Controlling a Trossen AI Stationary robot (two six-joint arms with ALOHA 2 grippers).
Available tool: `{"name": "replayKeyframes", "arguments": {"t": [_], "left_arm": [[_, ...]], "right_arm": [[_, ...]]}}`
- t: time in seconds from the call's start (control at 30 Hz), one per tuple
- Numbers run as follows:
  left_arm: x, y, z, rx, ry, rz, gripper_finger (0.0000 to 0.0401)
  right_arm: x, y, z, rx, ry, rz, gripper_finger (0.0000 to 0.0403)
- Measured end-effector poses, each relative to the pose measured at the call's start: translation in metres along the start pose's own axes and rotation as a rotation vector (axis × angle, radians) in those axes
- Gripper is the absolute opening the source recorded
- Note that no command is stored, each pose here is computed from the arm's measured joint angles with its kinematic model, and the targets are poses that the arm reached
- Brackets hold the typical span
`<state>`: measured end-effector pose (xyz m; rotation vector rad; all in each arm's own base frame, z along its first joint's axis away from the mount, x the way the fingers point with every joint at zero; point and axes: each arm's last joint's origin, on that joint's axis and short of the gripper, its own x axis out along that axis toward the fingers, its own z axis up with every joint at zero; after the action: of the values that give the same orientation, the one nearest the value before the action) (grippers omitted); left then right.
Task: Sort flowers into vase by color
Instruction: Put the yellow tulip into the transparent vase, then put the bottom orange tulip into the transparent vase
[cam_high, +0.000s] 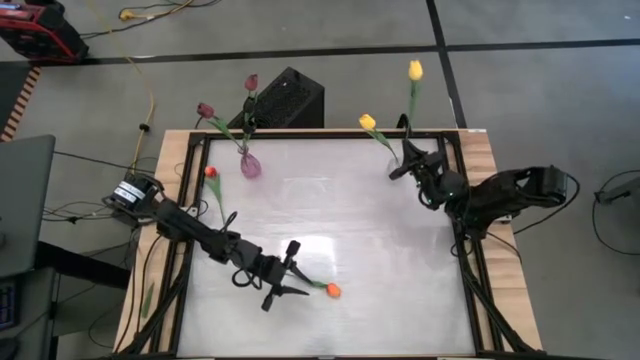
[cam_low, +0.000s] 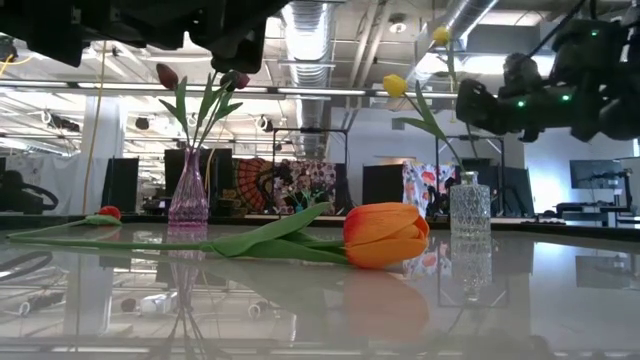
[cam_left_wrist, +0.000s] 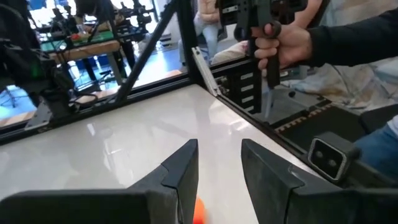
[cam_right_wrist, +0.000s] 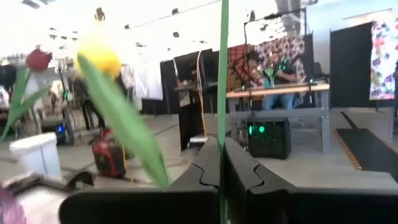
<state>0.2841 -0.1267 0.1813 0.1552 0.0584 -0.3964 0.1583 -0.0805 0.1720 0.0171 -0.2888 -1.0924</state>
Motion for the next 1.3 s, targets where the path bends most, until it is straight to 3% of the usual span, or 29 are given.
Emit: {"name": "replayKeyframes", "arguments": {"t": [0.27, 0.87, 1.3], "left_arm": [[0.000, 0.005, -0.001, -0.037, 0.005, 0.014, 0.0112], [0.000, 0.005, -0.004, -0.037, 0.033, 0.010, 0.0112], [0.000, 0.004, -0.004, -0.038, 0.031, 0.004, 0.0112]], "right_arm": [[0.018, -0.007, -0.003, 0.017, -0.001, -0.018, 0.0025], [0.018, -0.004, -0.033, -0.003, 0.125, -0.012, 0.0027], [0.014, 0.001, -0.021, -0.036, 0.076, 0.022, 0.0114]]}}
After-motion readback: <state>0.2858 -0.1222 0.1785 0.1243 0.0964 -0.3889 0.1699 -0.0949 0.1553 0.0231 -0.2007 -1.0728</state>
